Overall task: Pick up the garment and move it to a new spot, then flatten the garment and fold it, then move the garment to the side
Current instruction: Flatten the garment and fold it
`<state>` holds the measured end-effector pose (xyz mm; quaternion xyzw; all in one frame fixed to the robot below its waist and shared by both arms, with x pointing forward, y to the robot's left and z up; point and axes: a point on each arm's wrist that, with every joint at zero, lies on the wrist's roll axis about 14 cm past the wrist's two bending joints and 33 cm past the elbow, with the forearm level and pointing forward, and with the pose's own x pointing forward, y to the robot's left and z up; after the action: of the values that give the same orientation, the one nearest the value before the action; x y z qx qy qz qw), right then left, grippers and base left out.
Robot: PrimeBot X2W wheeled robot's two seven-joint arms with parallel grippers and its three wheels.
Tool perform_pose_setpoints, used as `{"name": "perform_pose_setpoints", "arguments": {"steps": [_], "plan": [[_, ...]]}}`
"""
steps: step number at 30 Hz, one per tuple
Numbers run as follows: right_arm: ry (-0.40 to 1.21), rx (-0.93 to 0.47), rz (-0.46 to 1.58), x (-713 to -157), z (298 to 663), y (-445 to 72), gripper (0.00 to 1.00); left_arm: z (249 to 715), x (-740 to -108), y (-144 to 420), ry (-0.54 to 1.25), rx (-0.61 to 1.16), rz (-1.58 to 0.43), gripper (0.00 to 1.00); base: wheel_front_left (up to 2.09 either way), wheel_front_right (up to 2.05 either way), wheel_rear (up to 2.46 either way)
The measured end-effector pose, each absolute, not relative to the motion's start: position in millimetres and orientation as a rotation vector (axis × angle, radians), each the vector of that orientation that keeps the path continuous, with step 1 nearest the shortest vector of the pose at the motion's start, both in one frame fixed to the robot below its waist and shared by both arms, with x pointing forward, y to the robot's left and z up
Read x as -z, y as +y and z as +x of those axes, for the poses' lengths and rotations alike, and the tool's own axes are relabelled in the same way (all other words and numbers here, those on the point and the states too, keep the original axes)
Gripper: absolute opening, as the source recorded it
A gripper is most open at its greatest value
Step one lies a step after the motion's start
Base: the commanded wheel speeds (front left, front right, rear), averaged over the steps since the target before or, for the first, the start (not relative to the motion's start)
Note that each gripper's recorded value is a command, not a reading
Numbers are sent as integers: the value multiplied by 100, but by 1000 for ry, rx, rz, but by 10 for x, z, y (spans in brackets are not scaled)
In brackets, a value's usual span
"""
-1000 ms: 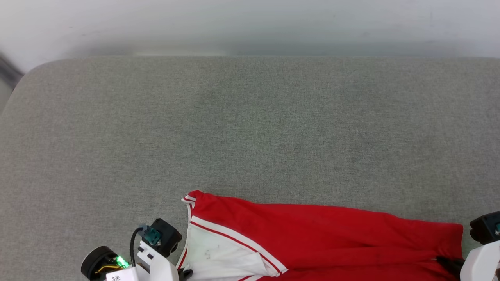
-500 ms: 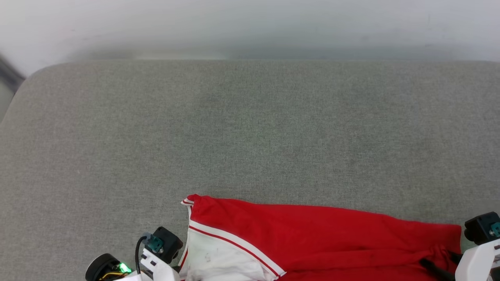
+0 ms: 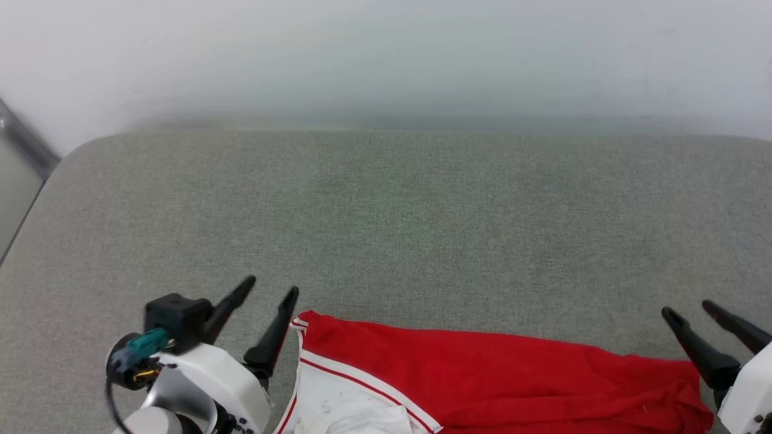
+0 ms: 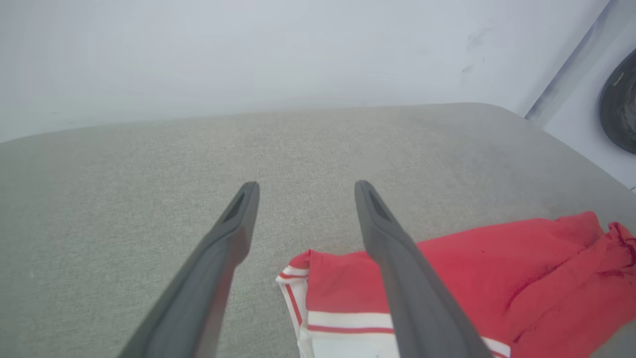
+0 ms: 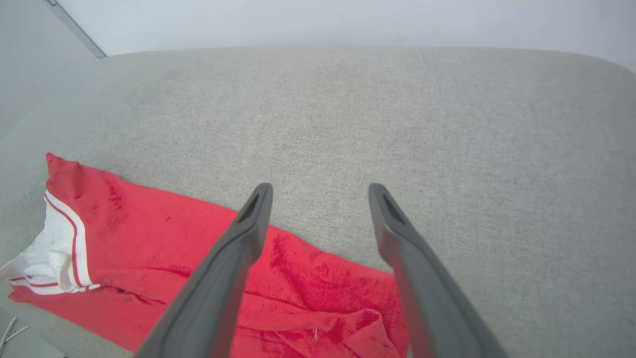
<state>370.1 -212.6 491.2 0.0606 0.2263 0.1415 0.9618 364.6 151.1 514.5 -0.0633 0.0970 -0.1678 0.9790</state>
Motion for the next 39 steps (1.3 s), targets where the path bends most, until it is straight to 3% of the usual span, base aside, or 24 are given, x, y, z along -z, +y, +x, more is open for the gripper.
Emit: {"name": "perform_pose_setpoints", "arguments": {"steps": [7, 12, 21, 29, 39], "plan": [[235, -226, 170, -5255, 3725, -2089, 100, 3678, -5427, 1799, -63, 169, -159, 100, 0, 0, 0], [239, -147, 206, -5092, 3595, -2153, 100, 3634, -5411, 1887, -108, 106, -126, 100, 0, 0, 0], [430, -8, 259, -4605, 3367, -2313, 100, 3555, -5571, 1745, -214, 111, -22, 100, 0, 0, 0], [769, 122, 315, -4127, 3080, -2562, 100, 3566, -5518, 1726, -211, 127, 1, 100, 0, 0, 0], [979, 120, 405, -3771, 3070, -2468, 100, 3613, -5415, 1802, -184, 107, -4, 100, 0, 0, 0]]}}
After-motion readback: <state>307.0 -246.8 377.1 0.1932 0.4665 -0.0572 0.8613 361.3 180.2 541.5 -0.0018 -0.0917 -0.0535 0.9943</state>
